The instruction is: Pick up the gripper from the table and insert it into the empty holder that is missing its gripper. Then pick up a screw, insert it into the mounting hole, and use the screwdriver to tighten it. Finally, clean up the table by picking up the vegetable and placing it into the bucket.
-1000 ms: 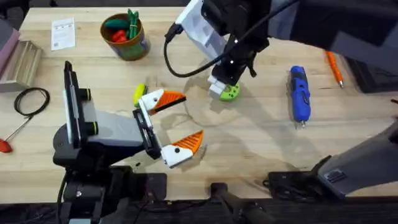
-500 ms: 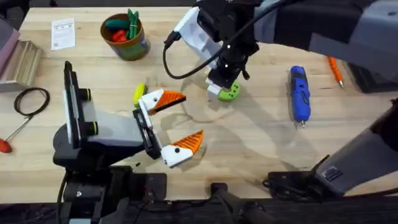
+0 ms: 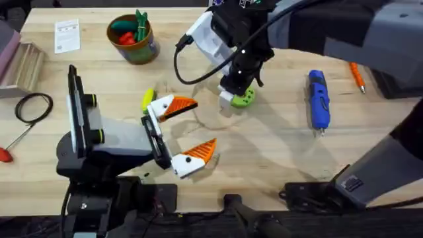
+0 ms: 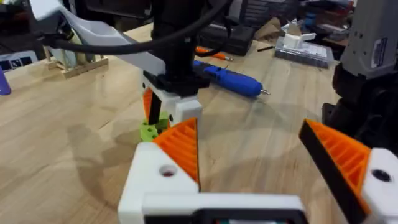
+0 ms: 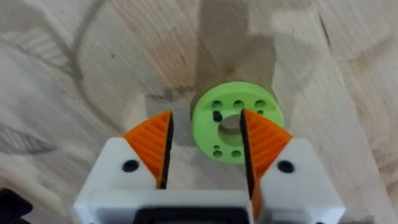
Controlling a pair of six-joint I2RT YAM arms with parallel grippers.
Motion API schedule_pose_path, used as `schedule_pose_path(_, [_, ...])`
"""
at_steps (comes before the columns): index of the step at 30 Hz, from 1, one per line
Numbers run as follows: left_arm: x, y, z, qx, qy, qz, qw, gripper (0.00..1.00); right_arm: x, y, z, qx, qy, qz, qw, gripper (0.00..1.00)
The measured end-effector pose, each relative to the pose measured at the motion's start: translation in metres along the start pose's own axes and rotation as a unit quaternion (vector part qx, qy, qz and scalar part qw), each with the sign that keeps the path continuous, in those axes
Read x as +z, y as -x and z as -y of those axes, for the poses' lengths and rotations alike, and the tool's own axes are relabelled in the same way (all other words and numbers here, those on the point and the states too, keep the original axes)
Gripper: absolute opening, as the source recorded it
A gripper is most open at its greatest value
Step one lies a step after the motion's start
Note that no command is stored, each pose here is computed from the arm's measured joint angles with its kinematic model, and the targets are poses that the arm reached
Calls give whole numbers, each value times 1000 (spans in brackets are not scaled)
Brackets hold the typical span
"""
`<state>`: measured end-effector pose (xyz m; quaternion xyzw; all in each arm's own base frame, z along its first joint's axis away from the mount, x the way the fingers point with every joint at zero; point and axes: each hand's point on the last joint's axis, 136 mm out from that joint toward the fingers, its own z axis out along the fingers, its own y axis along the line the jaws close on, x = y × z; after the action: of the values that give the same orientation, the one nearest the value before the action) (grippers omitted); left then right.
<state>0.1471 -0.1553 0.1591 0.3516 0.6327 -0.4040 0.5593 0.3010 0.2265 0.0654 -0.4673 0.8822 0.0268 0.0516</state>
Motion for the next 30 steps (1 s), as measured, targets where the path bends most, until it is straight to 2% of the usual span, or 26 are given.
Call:
schedule_pose_path(13, [0, 0, 0, 0, 0, 0, 1000, 985, 2, 0, -1, 3, 8, 4, 1000, 551])
schedule_pose_path(30, [0, 0, 0, 0, 0, 0, 1000, 985, 8, -4, 2, 3, -2, -2, 1000, 511])
